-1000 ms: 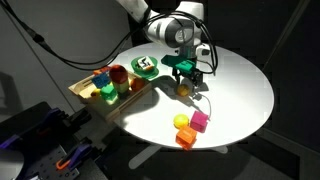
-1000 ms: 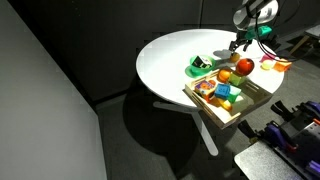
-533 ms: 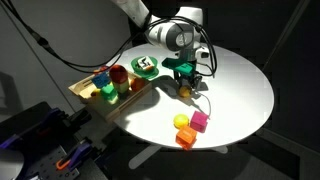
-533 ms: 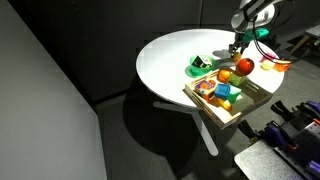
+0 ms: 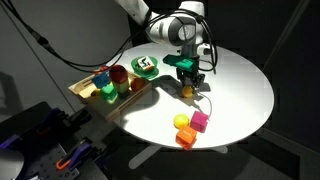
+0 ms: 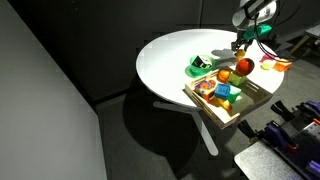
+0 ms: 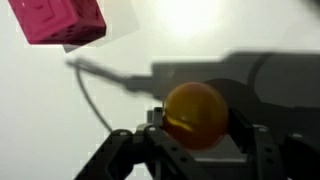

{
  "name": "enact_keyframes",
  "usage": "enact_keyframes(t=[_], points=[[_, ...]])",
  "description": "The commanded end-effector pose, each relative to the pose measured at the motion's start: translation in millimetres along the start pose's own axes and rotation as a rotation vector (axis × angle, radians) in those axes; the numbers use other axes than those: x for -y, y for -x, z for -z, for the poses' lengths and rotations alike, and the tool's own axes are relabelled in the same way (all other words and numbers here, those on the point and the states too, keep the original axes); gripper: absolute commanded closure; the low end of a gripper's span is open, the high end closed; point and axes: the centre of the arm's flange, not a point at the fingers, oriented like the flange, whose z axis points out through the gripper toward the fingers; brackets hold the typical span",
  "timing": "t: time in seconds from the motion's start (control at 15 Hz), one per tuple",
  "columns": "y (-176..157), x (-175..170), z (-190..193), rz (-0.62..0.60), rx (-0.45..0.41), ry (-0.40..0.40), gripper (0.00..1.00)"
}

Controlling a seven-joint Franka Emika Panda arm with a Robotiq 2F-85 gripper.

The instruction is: Pick up the yellow fruit closer to the center of the table and put it in the crate

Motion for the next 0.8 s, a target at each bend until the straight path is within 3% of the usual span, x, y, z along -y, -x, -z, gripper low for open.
enact_keyframes(t=[0.0,0.73], points=[[12,-10,32,-0.029,0.059,0.040,0.59],[55,-30,87,0.013,0.197,0.088,0.59]])
